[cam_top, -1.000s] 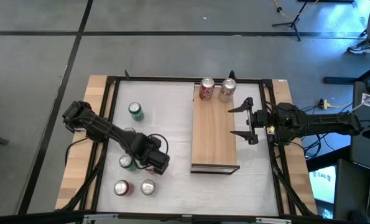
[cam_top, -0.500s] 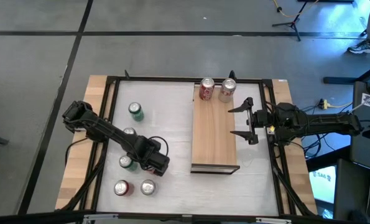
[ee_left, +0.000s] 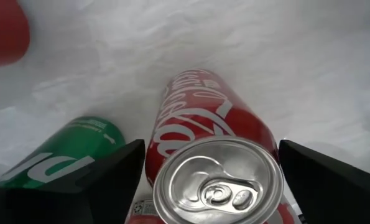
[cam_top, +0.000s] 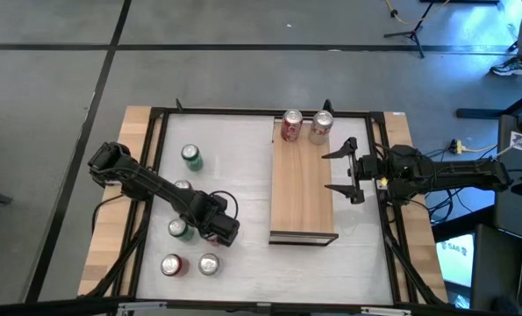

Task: Place canned beverage on shelf
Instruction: Put the red white soda can on the shelf aligned with the other red white soda can

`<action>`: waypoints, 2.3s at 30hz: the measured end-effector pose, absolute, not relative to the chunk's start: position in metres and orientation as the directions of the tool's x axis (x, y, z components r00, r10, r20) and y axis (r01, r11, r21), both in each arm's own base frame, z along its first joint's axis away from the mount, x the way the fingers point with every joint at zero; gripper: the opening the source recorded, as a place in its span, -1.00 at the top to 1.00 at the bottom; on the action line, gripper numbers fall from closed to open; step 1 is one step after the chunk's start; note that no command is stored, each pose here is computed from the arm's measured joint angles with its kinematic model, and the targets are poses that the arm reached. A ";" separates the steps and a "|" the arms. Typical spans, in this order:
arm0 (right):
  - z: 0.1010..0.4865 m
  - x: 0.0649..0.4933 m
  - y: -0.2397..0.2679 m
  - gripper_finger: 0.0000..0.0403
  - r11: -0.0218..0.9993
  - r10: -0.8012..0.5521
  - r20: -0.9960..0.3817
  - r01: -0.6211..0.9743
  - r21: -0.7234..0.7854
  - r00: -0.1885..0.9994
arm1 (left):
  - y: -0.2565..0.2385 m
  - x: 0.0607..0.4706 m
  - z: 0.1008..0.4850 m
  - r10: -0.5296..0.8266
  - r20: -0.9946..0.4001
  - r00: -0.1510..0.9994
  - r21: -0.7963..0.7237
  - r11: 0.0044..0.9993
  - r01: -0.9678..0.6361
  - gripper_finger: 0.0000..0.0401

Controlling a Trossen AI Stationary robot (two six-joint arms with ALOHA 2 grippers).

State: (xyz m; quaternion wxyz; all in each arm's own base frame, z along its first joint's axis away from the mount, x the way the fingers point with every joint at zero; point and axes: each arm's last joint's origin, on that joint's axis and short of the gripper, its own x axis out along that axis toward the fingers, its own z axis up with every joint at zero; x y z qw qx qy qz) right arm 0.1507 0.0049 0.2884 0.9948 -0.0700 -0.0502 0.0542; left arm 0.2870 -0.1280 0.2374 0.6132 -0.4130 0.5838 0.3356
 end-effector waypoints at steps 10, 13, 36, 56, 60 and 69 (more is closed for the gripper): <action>0.288 0.151 0.005 -0.91 0.984 0.115 0.092 -0.101 -0.145 0.989 | -0.127 0.289 0.238 -0.075 -0.991 0.111 -0.133 0.429 -0.893 -0.41; 0.288 0.151 0.005 -0.91 0.984 0.115 0.092 -0.101 -0.145 0.989 | -0.126 0.291 0.238 -0.078 -0.989 0.122 -0.144 0.422 -0.895 -0.40; 0.287 0.151 0.005 -0.91 0.984 0.115 0.076 -0.103 -0.144 0.990 | -0.039 0.321 0.262 -0.065 -0.976 0.207 -0.171 0.817 -0.551 -0.38; 0.280 0.152 0.005 -0.91 0.985 0.110 0.002 -0.109 -0.137 0.994 | 0.028 0.311 0.261 -0.046 -0.993 0.104 -0.039 0.997 0.067 -0.44; 0.280 0.152 0.005 -0.91 0.985 0.110 0.002 -0.109 -0.137 0.994 | 0.030 0.311 0.261 -0.024 -0.994 0.103 -0.005 0.983 0.184 -0.44; 0.279 0.152 0.005 -0.91 0.985 0.110 0.001 -0.109 -0.136 0.994 | 0.028 0.308 0.254 -0.040 -0.996 0.079 -0.012 0.946 0.323 -0.44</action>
